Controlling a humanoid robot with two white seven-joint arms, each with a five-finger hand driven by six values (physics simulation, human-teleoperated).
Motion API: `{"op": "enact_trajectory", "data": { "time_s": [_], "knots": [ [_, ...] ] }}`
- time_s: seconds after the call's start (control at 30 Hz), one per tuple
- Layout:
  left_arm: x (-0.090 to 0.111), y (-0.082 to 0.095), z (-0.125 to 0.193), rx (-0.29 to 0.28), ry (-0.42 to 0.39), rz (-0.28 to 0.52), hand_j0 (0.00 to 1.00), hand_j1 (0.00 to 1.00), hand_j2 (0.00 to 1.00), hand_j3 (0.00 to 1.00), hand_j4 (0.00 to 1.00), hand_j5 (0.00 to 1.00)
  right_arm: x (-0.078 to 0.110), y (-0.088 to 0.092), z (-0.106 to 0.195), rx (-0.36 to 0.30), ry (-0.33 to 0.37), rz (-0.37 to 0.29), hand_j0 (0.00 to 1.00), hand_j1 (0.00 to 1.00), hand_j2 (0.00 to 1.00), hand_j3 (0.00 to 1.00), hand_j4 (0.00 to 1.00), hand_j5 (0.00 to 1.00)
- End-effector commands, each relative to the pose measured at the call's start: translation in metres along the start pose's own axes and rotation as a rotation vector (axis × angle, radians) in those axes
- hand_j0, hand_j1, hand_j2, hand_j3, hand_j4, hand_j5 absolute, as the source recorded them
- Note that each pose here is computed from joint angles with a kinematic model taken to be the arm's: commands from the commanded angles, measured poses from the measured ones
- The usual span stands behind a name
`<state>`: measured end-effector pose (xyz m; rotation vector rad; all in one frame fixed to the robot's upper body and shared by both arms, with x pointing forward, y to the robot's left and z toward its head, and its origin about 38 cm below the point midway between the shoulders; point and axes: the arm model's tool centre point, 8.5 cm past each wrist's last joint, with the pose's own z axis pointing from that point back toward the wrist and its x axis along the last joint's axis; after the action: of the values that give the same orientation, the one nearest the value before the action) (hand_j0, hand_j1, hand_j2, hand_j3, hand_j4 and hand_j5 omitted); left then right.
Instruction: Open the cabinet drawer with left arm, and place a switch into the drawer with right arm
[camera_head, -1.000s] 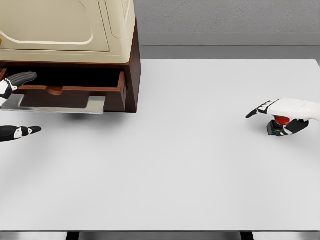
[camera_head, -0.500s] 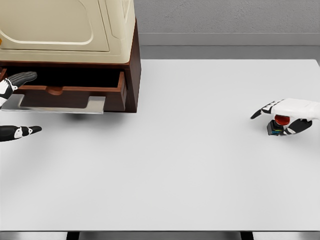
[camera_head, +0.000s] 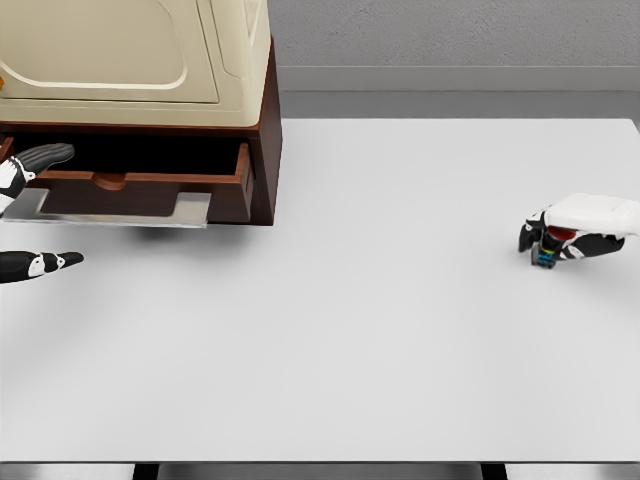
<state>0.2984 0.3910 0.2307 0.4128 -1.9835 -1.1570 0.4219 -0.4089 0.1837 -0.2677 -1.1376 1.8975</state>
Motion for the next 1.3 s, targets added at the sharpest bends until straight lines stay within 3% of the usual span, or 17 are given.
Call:
{"op": "enact_trajectory", "data": {
  "time_s": [0.0,0.43,0.6,0.87,0.93,1.0,1.27],
  "knots": [
    [-0.0002,0.0006,0.0002,0.005,-0.001,0.007,1.00,1.00,1.00,1.00,1.00,1.00,0.0003,-0.0007,0.0003,-0.004,-0.001,-0.004,0.42,0.42,0.42,0.42,0.42,0.42],
    [-0.0003,0.0020,0.0009,0.008,0.001,0.005,1.00,1.00,1.00,1.00,1.00,1.00,0.0015,-0.0056,0.0001,-0.011,-0.003,0.006,0.44,0.44,0.44,0.44,0.44,0.44],
    [0.0000,0.0024,0.0010,0.009,0.001,0.002,1.00,1.00,1.00,1.00,1.00,1.00,0.0008,-0.0047,-0.0011,0.002,0.007,0.022,0.67,0.67,0.67,0.67,0.67,0.67],
    [-0.0003,0.0024,0.0012,0.009,0.001,0.004,1.00,1.00,1.00,1.00,1.00,1.00,0.0014,-0.0048,-0.0019,0.002,0.005,0.023,0.81,0.81,0.81,0.81,0.81,0.81],
    [0.0001,0.0025,0.0010,0.009,0.000,0.003,1.00,1.00,1.00,1.00,1.00,1.00,0.0019,-0.0050,-0.0020,0.002,0.004,0.024,0.87,0.87,0.87,0.87,0.87,0.87],
    [-0.0003,0.0024,0.0012,0.009,0.001,0.004,1.00,1.00,1.00,1.00,1.00,1.00,0.0022,-0.0050,-0.0026,0.001,0.002,0.024,0.99,0.99,0.99,0.99,0.99,0.99],
    [-0.0004,0.0023,0.0012,0.009,0.002,0.003,1.00,1.00,1.00,1.00,1.00,1.00,0.0057,-0.0070,-0.0033,-0.001,-0.007,0.032,1.00,1.00,1.00,1.00,1.00,1.00]
  ]
}}
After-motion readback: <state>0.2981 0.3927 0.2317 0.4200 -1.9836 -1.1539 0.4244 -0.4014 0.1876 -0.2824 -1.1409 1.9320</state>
